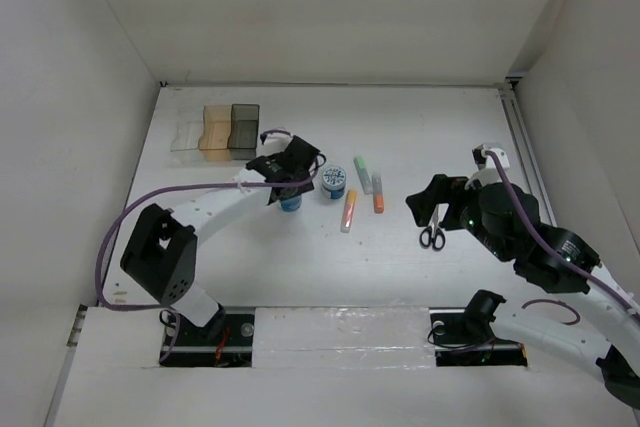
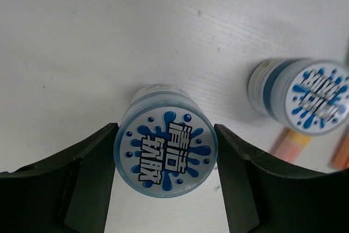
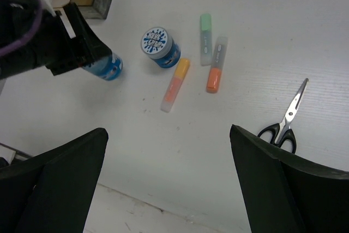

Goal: Sort the stationery into containers
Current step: Pick up the stationery from the center of the board, then place the stationery in the storage box.

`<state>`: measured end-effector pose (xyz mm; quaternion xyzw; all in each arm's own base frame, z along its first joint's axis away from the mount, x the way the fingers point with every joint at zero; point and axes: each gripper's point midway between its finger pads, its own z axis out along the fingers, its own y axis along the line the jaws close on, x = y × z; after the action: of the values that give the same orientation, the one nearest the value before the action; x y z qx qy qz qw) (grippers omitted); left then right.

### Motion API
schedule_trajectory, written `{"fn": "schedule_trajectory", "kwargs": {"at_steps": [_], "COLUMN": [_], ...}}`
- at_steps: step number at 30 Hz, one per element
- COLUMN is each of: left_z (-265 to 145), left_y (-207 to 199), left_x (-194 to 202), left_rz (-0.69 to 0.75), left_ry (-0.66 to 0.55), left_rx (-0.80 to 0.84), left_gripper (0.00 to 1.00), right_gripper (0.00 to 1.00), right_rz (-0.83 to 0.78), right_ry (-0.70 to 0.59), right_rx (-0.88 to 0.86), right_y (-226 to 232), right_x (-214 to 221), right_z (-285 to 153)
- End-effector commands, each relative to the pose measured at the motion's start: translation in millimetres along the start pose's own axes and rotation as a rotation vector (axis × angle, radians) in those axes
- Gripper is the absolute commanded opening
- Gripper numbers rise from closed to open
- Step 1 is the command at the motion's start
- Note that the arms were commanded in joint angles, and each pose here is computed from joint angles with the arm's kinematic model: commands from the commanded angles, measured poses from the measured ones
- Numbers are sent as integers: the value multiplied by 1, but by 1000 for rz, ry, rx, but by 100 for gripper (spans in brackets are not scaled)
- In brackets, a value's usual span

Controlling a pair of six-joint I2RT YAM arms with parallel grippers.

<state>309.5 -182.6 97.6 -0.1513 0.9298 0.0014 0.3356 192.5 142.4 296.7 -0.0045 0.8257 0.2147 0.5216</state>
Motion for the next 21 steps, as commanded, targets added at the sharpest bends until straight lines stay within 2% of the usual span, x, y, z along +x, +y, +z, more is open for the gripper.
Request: {"fn": "schedule_trajectory", "kwargs": {"at_steps": [1, 5, 8, 9, 10, 13, 14, 15, 16, 17, 21], "left_z": [-26, -40, -29, -37, -21, -22, 4, 12, 2, 27, 41], "left_y": [9, 23, 60, 66, 95, 121, 148, 158, 163, 183, 188], "left_x": [-58, -127, -174, -205, -218, -276, -279, -288, -318, -322, -364], "left_rz": [-90, -212, -312, -351, -402, -468, -498, -506, -533, -555, -542], "left_ry": [-97, -171, -181, -232, -215, -274, -235, -225, -283, -269, -345], "left_rx": [20, 48, 12, 25, -42, -48, -120, -137, -126, -175, -88], "left_gripper": [0, 0, 0, 0, 0, 0, 0, 0, 0, 0, 0], "right_gripper": [100, 100, 100, 100, 100, 100, 100, 100, 100, 100, 100], "right_rz": [15, 23, 27, 27, 31, 34, 30, 30, 37, 36, 26], "right_ry": [-36, -50, -51, -47, -51, -44, -36, -36, -50, -45, -36], "right_rx": [-29, -38, -55, -63, -76, -105, -100, -99, -108, -118, -133], "right_y": [4, 4, 7, 9, 12, 17, 16, 16, 17, 18, 21], "right_x": [-7, -10, -11, -10, -12, -10, -6, -6, -9, -8, -7], "right_z": [-4, -8, -8, -9, -9, -7, -5, -5, -7, -8, -8]}}
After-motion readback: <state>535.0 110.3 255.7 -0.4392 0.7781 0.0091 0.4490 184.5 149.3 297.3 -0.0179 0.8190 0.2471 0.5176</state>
